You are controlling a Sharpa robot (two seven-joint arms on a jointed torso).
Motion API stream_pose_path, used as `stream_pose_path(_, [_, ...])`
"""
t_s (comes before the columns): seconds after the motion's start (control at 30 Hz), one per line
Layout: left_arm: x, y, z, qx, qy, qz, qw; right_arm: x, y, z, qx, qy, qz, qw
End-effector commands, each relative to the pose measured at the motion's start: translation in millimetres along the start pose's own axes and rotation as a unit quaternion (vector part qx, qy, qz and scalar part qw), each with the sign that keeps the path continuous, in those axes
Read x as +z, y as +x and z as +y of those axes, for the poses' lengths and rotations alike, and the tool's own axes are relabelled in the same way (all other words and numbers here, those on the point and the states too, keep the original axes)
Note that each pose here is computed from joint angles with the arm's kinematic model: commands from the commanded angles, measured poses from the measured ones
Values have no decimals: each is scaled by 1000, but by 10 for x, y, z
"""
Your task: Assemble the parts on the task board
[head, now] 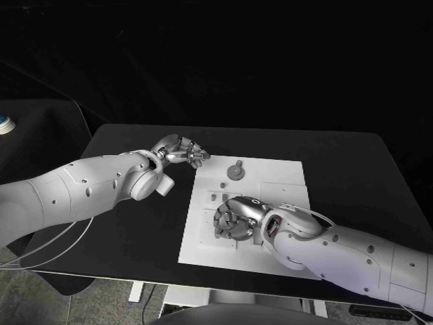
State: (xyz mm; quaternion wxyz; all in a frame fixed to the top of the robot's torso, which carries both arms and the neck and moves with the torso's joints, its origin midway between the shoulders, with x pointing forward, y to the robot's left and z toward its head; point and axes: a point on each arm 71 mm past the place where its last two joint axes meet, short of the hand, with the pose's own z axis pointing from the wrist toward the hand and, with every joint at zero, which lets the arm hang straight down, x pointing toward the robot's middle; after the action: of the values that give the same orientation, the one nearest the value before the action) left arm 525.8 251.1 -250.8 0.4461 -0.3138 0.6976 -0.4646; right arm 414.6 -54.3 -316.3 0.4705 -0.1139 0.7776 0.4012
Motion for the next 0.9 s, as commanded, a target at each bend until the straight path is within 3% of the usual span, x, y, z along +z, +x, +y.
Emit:
stream_pose_path(0.03, [7,16,-23,-2,7,1,1000,6,35,8,-10,-6,10,1000])
stream_pose_path(0.9, [0,5,-17,-2,5,0,1000,6,52,-43,-23,1,16,1000])
